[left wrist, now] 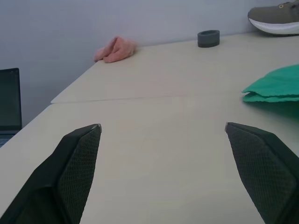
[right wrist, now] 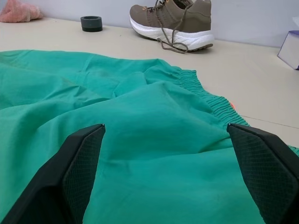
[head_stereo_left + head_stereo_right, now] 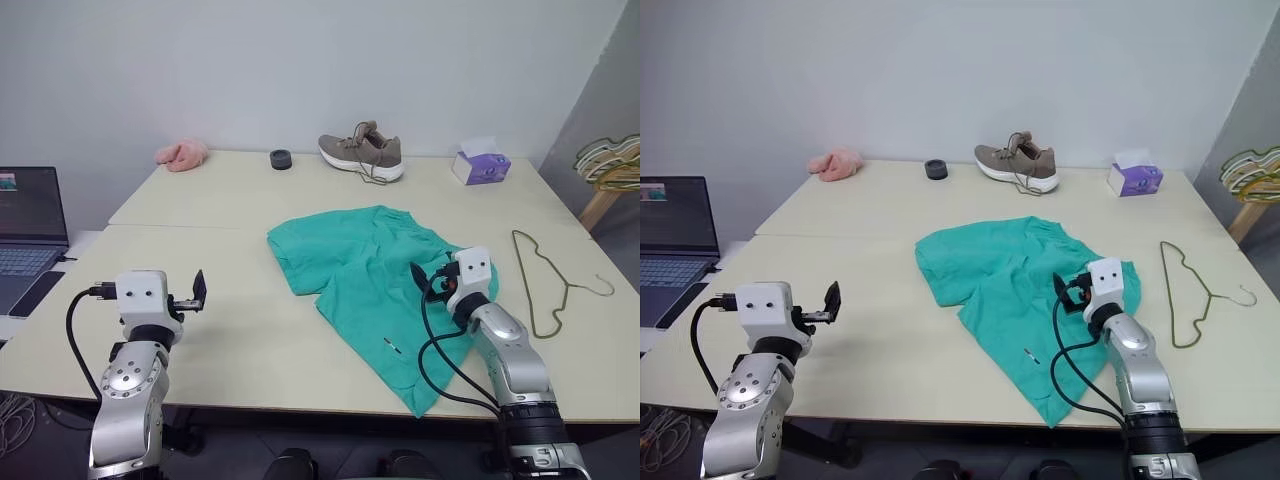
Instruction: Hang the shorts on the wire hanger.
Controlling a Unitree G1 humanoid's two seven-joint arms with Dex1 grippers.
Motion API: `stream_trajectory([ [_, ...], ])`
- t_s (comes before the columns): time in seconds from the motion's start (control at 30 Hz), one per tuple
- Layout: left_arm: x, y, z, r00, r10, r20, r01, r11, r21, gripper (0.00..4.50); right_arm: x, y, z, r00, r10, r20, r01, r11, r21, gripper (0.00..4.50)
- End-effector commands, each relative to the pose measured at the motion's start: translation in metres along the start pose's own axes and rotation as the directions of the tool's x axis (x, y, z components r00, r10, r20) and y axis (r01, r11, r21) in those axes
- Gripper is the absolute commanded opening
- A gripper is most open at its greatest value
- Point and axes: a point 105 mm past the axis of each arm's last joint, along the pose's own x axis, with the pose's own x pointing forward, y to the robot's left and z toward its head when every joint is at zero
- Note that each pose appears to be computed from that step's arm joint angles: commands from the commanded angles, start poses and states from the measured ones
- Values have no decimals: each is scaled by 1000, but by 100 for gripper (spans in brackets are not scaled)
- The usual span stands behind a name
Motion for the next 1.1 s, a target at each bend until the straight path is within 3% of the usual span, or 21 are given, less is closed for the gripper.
stream_trajectory([
  [0.03, 1, -1, 21, 995, -20, 94, 18, 999, 26, 450, -1, 1, 21, 997, 11, 73, -9, 1000, -26, 446],
  [0.57, 1, -9, 16, 995, -74, 74, 69, 995, 67, 450, -3, 4, 19, 997, 28, 69, -26, 999, -30, 446],
  [0.73, 1, -22, 17, 983, -163, 87, 159, 986, 49, 450, -5, 4, 20, 997, 31, 70, -29, 999, -35, 446],
  [0.9, -10, -63, 27, 892, -427, 147, 433, 902, -9, 450, -10, 2, 27, 995, 58, 87, -54, 998, -43, 446],
  [1.03, -22, -108, 28, 741, -660, 123, 666, 745, -16, 450, -22, 5, 38, 980, 174, 100, -168, 984, -58, 446],
  [1.1, -37, -138, 24, 579, -812, 74, 815, 578, -34, 450, -39, 14, 37, 947, 316, 49, -313, 948, -56, 446],
])
